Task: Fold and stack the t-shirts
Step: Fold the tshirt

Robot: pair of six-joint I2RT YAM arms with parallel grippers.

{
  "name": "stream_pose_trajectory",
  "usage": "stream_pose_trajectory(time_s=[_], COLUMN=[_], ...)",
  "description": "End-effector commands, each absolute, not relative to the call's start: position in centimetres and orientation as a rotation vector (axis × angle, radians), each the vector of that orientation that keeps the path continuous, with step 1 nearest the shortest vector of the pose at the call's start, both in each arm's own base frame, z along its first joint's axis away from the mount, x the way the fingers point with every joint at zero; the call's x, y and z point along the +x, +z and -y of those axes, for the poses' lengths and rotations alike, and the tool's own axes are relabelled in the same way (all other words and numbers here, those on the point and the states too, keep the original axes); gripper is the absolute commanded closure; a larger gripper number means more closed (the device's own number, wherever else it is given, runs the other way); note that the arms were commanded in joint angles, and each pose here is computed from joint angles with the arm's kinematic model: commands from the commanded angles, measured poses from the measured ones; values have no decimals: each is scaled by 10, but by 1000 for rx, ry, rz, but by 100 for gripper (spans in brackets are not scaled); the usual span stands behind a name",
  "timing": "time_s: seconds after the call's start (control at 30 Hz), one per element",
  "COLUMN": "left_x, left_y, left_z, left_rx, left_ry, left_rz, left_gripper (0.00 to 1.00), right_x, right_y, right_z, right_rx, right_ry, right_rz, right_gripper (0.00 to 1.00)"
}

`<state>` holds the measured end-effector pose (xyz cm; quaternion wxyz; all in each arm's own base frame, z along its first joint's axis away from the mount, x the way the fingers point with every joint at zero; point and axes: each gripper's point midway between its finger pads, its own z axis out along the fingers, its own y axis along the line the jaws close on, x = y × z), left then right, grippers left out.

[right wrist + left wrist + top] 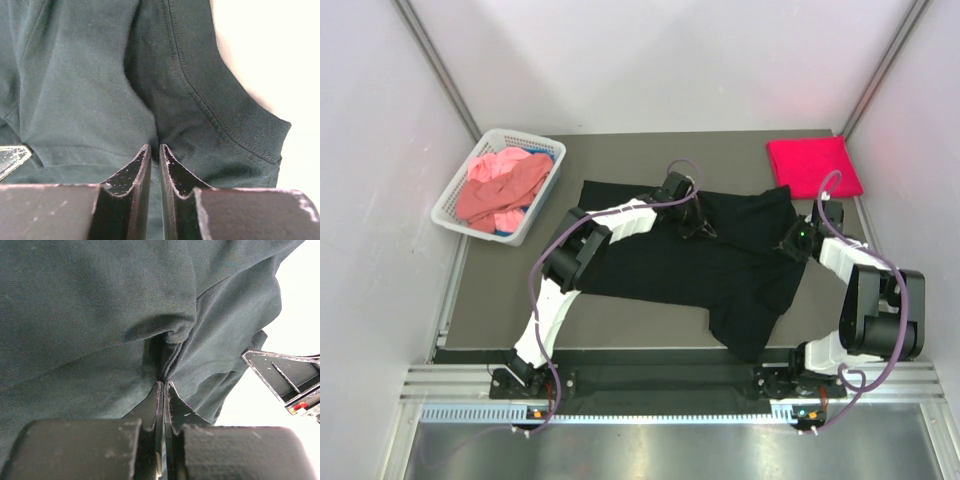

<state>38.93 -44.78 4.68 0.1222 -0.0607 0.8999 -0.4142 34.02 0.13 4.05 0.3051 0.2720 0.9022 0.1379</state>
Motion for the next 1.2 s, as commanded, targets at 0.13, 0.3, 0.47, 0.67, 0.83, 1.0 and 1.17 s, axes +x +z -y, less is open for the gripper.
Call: stream_pose_trajectory(time_s=[0.13, 0.3, 0.47, 0.67, 0.83, 1.0, 1.17], left_x=[395, 396, 398, 399, 397, 392, 390], left_y=[60, 63, 70, 70, 63, 51, 44], left_z=[453, 454, 454, 445, 438, 426, 425], left_rx=[-161, -149, -139, -111, -96, -73, -68], left_ry=[-1264, -1264, -1241, -1172, -1109, -1008, -1009], left_rz=[-2575, -2572, -2577, -2590, -2620, -2663, -2679], left_gripper=[100, 100, 100, 100, 100, 100, 100], right_x=[358, 356, 336, 301, 284, 278, 279], right_y=[58, 71, 91, 81, 69, 71, 65], right_z=[-2, -1, 9, 7, 2, 8, 2], right_rx=[716, 715, 781, 923, 1027, 1095, 1129], right_ry=[371, 365, 275, 263, 297, 268, 322], right_rz=[-2319, -2309, -2328, -2325, -2286, -2198, -2130], right_gripper=[100, 100, 100, 100, 100, 100, 99])
